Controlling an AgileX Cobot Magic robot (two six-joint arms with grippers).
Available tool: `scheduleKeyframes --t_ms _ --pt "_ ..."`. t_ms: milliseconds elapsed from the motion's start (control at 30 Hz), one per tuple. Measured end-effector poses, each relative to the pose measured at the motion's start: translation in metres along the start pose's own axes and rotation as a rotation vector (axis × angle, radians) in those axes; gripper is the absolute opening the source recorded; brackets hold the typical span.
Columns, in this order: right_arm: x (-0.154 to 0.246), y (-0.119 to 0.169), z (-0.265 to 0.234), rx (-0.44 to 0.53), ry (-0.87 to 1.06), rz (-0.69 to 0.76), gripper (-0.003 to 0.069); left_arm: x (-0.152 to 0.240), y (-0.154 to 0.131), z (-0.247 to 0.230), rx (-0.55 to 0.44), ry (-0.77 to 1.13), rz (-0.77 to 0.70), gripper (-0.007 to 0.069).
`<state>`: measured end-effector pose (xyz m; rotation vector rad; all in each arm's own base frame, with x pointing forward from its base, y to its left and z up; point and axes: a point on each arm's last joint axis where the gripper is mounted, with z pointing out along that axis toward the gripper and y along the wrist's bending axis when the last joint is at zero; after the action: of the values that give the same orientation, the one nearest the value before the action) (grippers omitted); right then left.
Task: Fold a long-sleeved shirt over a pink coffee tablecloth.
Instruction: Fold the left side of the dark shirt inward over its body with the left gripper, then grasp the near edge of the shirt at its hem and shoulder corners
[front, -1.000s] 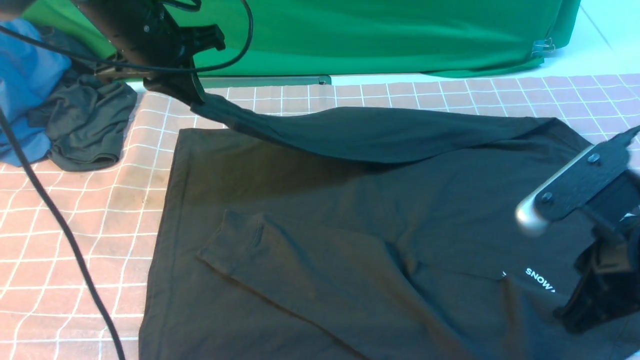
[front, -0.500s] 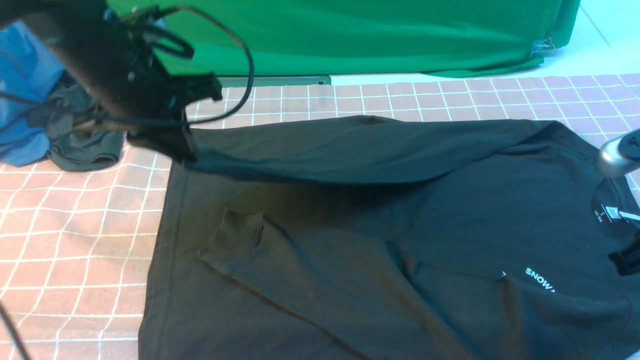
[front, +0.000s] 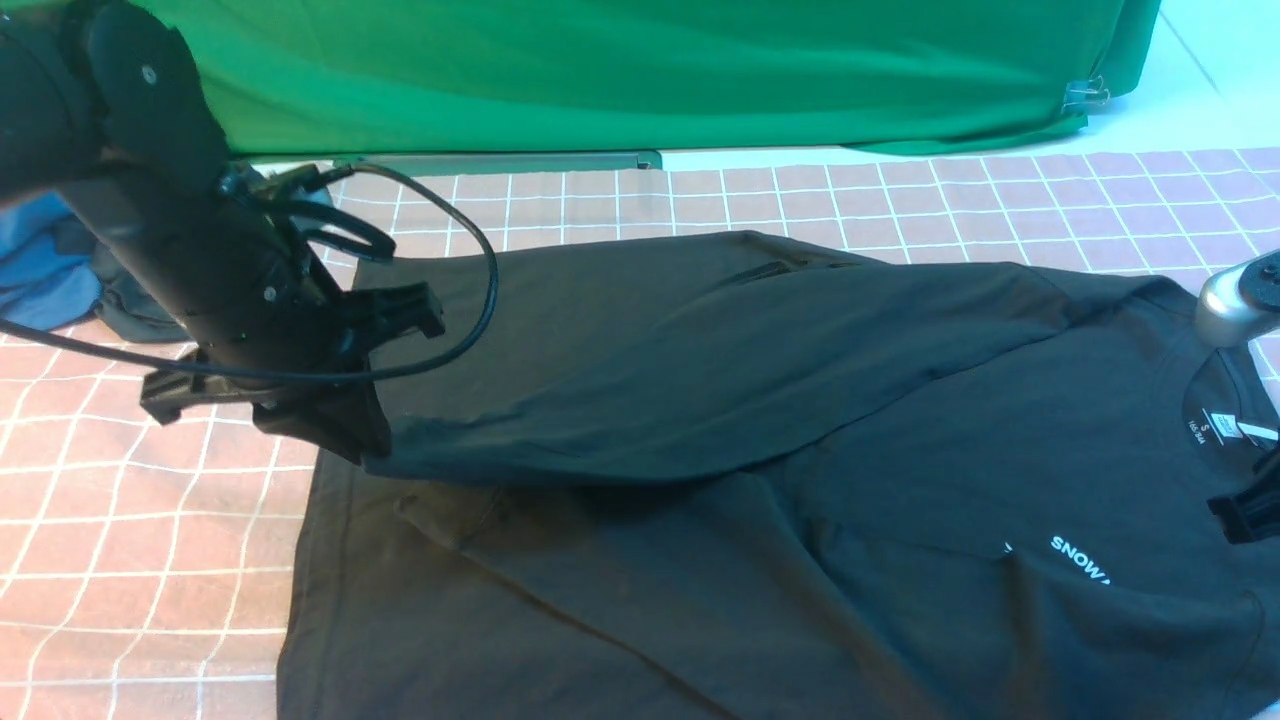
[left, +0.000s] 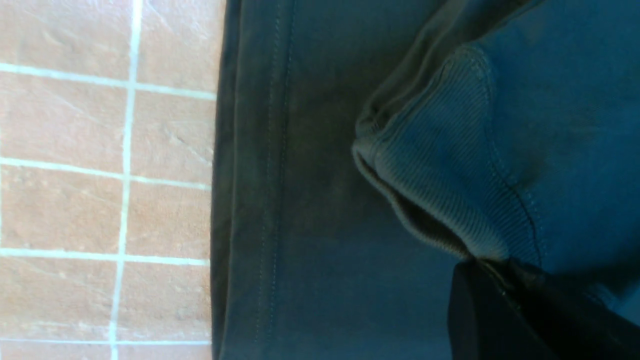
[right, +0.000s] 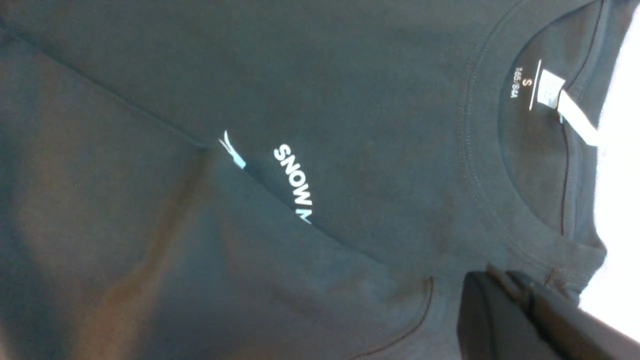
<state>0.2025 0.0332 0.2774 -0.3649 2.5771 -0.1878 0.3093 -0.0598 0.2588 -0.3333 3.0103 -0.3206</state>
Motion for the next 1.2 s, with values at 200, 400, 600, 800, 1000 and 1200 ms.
scheduleKeyframes --t_ms 200,400,600,800,1000,1200 --pt "0.0 0.0 0.0 -0.002 0.0 -0.006 0.0039 0.002 -0.001 0.002 0.017 0.018 -0.016 0.0031" --pt "0.0 0.0 0.0 -0.002 -0.003 -0.007 0.0042 0.003 0.0 0.002 0.004 0.023 -0.031 0.007" --pt "-0.001 0.0 0.0 -0.003 -0.008 -0.006 0.005 0.003 0.001 0.002 -0.004 0.031 -0.029 0.0267" --pt "0.001 0.004 0.001 -0.045 0.015 -0.005 0.0045 0.004 0.001 0.002 -0.014 0.039 -0.016 0.0353" --pt "0.012 0.013 0.018 -0.173 0.226 -0.033 0.0034 0.026 -0.025 0.005 -0.037 0.087 0.133 0.0149" --pt "0.019 0.001 0.042 -0.222 0.383 0.048 0.0034 0.08 -0.057 0.015 -0.003 0.076 0.258 0.0012"
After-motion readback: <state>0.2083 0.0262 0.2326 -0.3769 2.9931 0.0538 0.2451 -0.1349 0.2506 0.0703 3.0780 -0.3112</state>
